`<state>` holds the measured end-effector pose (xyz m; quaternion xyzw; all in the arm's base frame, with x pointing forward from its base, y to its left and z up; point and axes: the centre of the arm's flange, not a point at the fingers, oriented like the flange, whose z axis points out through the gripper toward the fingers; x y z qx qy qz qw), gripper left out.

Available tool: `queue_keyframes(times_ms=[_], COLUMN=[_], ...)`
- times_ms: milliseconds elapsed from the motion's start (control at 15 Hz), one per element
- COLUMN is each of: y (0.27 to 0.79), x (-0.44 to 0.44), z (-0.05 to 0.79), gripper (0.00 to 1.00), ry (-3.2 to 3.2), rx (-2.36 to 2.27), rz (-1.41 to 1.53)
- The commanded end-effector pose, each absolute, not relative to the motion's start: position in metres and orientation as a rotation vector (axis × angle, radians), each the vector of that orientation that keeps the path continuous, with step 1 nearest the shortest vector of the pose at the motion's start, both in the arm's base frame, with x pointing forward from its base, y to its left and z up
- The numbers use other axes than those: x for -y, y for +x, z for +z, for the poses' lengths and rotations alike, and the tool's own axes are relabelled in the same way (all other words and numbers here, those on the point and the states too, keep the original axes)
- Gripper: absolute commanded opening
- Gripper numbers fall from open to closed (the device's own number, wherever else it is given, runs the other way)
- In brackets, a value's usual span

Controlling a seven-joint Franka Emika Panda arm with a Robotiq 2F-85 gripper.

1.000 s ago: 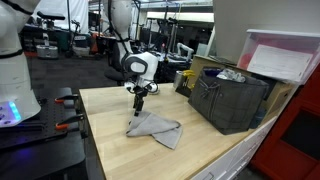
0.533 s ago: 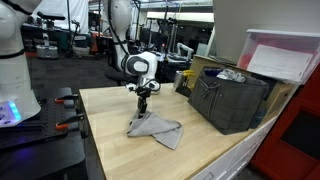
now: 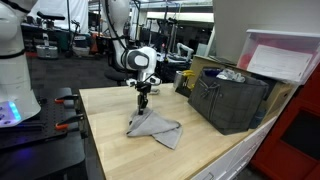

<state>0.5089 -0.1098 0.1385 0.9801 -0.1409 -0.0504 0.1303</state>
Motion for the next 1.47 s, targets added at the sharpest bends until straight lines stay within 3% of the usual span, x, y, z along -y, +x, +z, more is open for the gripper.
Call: queue_keyframes(times_ms=[0, 600, 1400], y=[0.496, 0.531, 0.611], x=[0.104, 0.066, 0.183], z=[0.180, 0.224, 0.209], gripper=[0.03, 0.03, 0.03], ry=[2.927, 3.077, 3.117], rx=[0.231, -0.306, -0.308], rz=[-0.233, -0.396, -0.530])
